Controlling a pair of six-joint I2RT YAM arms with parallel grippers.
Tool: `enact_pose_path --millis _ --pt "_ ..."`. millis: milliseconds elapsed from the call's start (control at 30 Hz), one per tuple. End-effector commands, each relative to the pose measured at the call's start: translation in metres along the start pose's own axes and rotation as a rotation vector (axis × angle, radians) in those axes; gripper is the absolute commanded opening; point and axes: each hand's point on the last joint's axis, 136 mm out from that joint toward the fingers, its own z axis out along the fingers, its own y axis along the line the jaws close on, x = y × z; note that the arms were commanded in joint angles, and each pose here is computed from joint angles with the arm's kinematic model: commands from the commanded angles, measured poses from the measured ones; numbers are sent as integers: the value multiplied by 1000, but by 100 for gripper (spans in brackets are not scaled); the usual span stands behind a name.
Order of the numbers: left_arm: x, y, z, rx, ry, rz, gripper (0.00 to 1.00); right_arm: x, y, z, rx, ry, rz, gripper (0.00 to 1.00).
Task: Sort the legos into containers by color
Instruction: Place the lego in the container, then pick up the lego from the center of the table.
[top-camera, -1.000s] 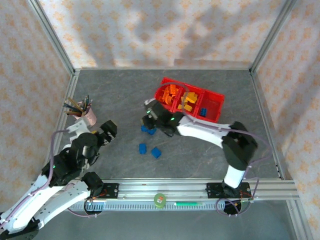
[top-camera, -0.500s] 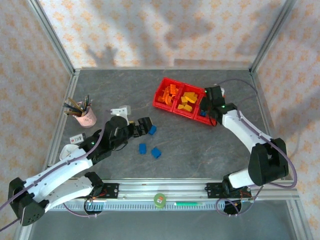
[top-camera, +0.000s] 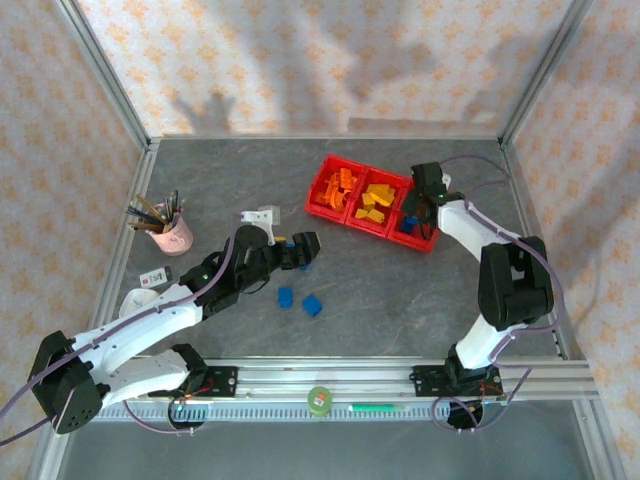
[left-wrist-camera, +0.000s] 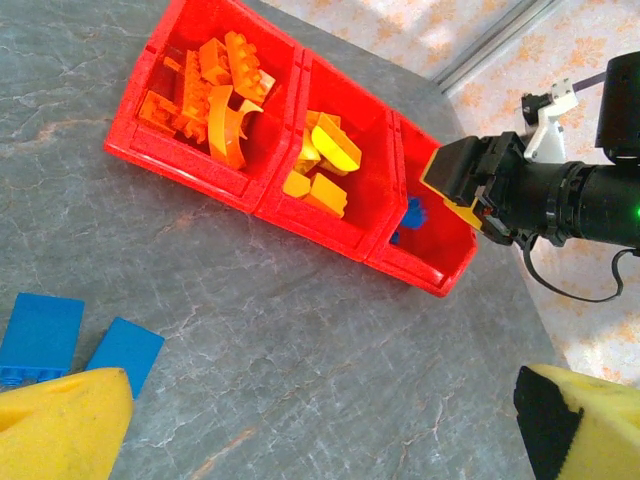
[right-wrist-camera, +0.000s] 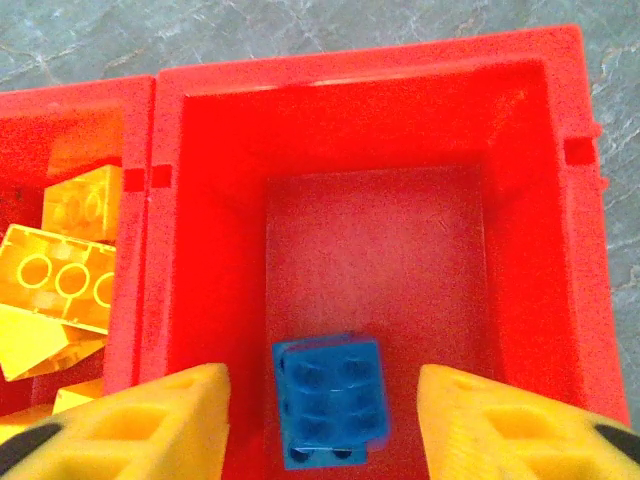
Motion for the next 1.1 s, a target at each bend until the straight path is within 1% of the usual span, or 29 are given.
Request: enact_pose_path --millis 0,133,233,367,667,833,1000,1067 --pt "-21 -10 -6 25 -66 16 99 -22 6 -20 -28 -64 1 56" --pt "-24 -6 -12 11 -83 10 99 -19 19 -43 -84 -75 -10 59" --pt "-27 0 -18 -8 -107 -6 99 -5 39 -60 -130 -71 -54 62" --pt "-28 13 -31 -43 -141 -34 99 25 68 -71 -187 -30 -121 65" --pt "-22 47 -65 -146 -183 -71 99 112 157 -94 -331 65 -317 71" --pt "-19 67 -84 -205 -218 -105 99 161 202 -99 -381 115 -425 74" --pt "-17 81 -99 -240 -249 -131 99 192 232 -92 -364 131 -528 76" --pt "-16 83 -104 -240 -255 -135 99 198 238 -86 -344 133 -570 78"
